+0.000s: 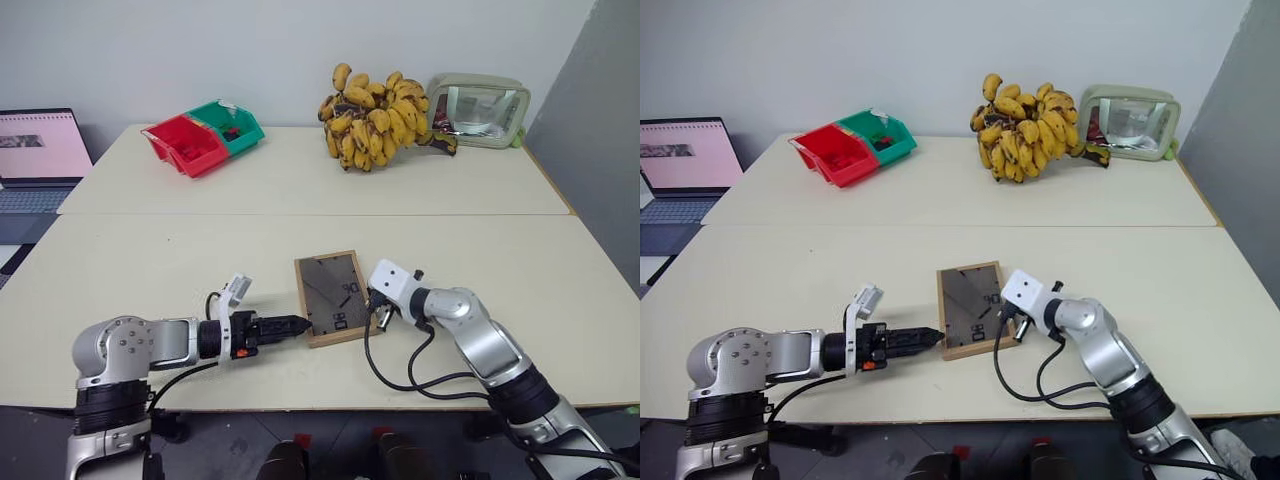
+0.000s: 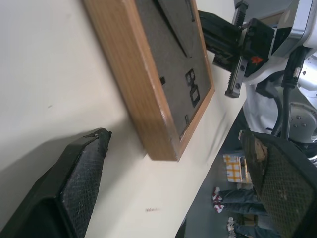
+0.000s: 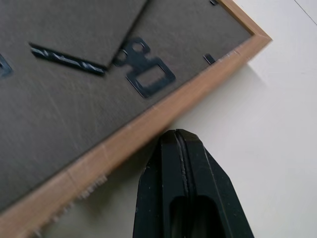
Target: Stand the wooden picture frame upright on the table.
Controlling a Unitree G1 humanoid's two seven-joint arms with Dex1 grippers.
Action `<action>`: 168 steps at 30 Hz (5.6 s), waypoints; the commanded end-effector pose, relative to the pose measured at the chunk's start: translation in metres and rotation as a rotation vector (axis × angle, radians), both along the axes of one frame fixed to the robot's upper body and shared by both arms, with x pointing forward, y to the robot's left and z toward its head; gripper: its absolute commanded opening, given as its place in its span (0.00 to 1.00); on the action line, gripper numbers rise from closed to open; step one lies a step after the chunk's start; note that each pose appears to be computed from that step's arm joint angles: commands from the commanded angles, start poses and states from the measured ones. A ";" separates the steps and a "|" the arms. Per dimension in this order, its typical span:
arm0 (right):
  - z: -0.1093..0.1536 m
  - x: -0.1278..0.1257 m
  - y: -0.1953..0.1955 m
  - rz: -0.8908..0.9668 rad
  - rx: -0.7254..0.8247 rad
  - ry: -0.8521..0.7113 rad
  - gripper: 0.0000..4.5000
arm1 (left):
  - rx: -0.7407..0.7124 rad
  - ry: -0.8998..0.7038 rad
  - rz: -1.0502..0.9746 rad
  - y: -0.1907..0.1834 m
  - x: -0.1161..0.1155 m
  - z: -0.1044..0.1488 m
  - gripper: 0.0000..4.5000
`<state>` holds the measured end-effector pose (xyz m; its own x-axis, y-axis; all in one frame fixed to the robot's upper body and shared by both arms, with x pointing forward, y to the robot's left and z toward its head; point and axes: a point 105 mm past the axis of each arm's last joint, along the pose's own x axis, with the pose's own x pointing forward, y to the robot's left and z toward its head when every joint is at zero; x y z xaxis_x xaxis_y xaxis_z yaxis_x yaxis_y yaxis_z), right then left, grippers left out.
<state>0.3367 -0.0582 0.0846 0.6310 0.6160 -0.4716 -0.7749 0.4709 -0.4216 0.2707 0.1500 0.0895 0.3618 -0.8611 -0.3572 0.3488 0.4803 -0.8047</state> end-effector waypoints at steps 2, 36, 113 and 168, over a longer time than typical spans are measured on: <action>0.003 -0.011 0.024 0.068 0.040 0.022 0.00 | -0.031 0.038 -0.003 -0.018 0.004 -0.011 0.99; 0.053 0.015 -0.057 -0.121 0.181 0.062 0.08 | -0.056 -0.240 -0.011 -0.045 0.017 0.029 0.28; 0.140 -0.008 -0.017 0.678 -0.108 -1.413 0.92 | -0.331 -0.235 -0.246 -0.051 0.005 0.121 0.28; 0.034 0.050 0.071 0.300 0.780 0.376 0.29 | 0.505 -0.939 0.218 0.028 0.006 0.085 1.00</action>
